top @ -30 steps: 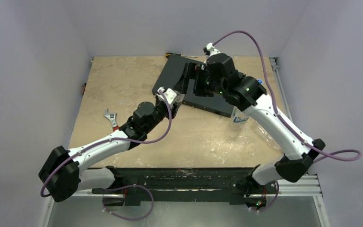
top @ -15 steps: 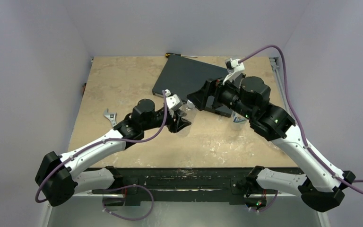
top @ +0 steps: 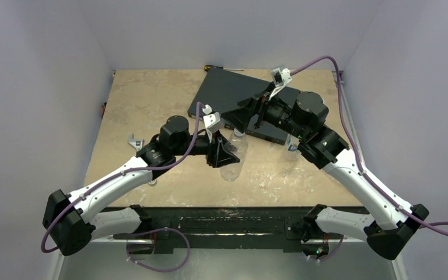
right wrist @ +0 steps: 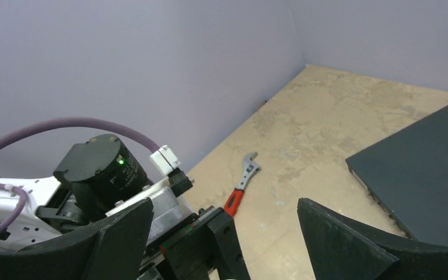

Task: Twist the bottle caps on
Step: Screw the bottle cap onto the plastic bottle.

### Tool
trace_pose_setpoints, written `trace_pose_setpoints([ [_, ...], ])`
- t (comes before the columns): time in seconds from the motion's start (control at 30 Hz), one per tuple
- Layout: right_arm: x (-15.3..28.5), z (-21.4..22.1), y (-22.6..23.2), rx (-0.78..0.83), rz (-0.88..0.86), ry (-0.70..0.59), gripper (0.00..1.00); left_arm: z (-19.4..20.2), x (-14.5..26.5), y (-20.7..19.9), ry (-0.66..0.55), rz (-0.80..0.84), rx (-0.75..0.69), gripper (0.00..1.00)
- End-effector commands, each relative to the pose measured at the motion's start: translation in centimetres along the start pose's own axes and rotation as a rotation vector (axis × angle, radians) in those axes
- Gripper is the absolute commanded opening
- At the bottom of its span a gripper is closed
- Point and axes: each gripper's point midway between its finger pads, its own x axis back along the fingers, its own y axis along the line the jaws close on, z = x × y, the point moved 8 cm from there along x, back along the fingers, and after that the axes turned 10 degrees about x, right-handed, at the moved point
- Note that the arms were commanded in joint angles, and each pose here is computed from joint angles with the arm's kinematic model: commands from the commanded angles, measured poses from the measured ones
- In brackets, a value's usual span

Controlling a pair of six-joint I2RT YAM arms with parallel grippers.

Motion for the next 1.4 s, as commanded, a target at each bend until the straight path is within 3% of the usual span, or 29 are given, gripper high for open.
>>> trace_pose_setpoints([
  [0.0, 0.0, -0.5, 2.2, -0.005, -0.204, -0.047, 0.98, -1.5, -0.2, -1.1, -0.019, 0.071, 0.020, 0.00],
  [0.5, 1.4, 1.3, 1.5, -0.045, -0.237, -0.072, 0.94, -1.6, 1.2, -0.5, -0.081, 0.077, 0.043, 0.00],
  [1.37, 0.7, 1.1, 1.5, -0.002, -0.305, -0.053, 0.89, -0.6, 0.4, 0.1, -0.023, 0.133, 0.091, 0.00],
])
